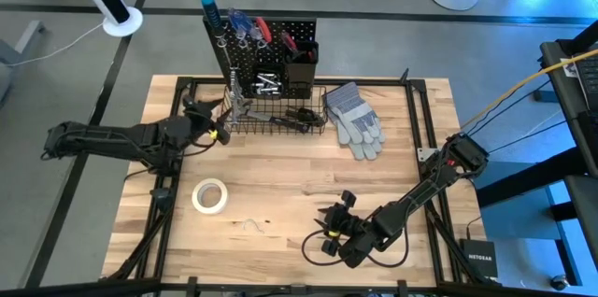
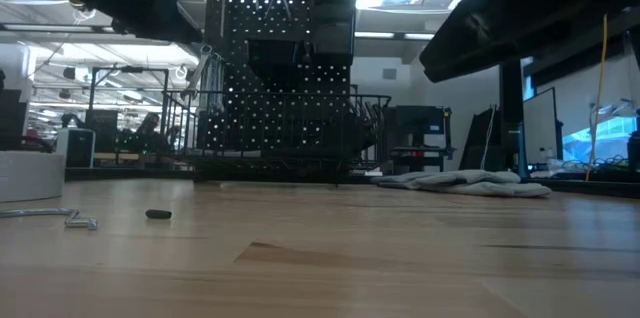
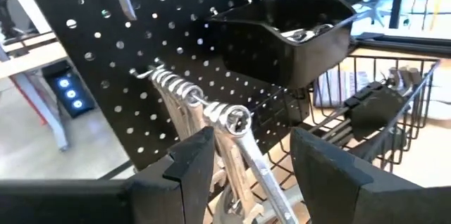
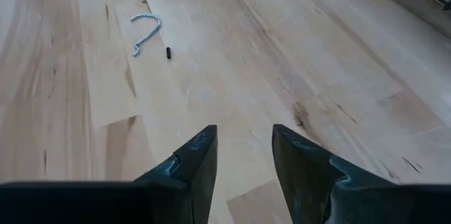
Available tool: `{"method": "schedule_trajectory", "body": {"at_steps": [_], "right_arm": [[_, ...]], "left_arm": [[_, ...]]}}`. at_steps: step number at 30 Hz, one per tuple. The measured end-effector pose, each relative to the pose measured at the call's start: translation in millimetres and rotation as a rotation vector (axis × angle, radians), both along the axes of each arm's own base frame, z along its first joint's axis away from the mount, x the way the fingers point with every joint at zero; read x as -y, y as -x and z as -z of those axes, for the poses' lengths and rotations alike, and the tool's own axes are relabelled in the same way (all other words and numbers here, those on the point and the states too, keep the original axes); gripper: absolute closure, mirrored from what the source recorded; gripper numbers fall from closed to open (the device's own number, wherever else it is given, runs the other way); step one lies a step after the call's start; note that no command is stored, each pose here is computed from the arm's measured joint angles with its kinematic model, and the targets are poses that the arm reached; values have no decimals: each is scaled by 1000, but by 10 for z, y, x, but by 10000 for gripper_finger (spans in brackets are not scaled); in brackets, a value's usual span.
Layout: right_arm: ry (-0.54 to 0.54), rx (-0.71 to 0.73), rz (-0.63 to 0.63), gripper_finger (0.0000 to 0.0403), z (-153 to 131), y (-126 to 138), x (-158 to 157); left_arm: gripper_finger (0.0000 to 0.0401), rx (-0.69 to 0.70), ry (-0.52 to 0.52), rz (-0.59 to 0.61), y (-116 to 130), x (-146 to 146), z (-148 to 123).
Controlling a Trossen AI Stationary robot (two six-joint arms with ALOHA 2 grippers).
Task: Hang tools onto peg board
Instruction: Hang the wrench on the peg board
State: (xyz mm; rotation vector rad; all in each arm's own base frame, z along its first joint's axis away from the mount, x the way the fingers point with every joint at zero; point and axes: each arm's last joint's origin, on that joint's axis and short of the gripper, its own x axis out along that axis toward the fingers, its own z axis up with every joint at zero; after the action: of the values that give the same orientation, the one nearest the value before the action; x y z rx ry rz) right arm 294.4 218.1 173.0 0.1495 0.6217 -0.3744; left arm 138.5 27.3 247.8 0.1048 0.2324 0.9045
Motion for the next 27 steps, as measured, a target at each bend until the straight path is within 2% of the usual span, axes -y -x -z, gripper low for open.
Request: {"method": "schedule_trajectory", "body": {"at_steps": [8, 15, 27], "right_arm": [[39, -40, 2, 260, 24, 31, 27], [74, -65, 8, 260, 40, 55, 52], [102, -74, 16, 260, 47, 68, 68]], "left_arm": [[226, 11, -4, -40, 10, -63, -14], [226, 21, -7, -10, 4, -111, -36], [226, -42, -26, -47, -6, -229, -4]]}}
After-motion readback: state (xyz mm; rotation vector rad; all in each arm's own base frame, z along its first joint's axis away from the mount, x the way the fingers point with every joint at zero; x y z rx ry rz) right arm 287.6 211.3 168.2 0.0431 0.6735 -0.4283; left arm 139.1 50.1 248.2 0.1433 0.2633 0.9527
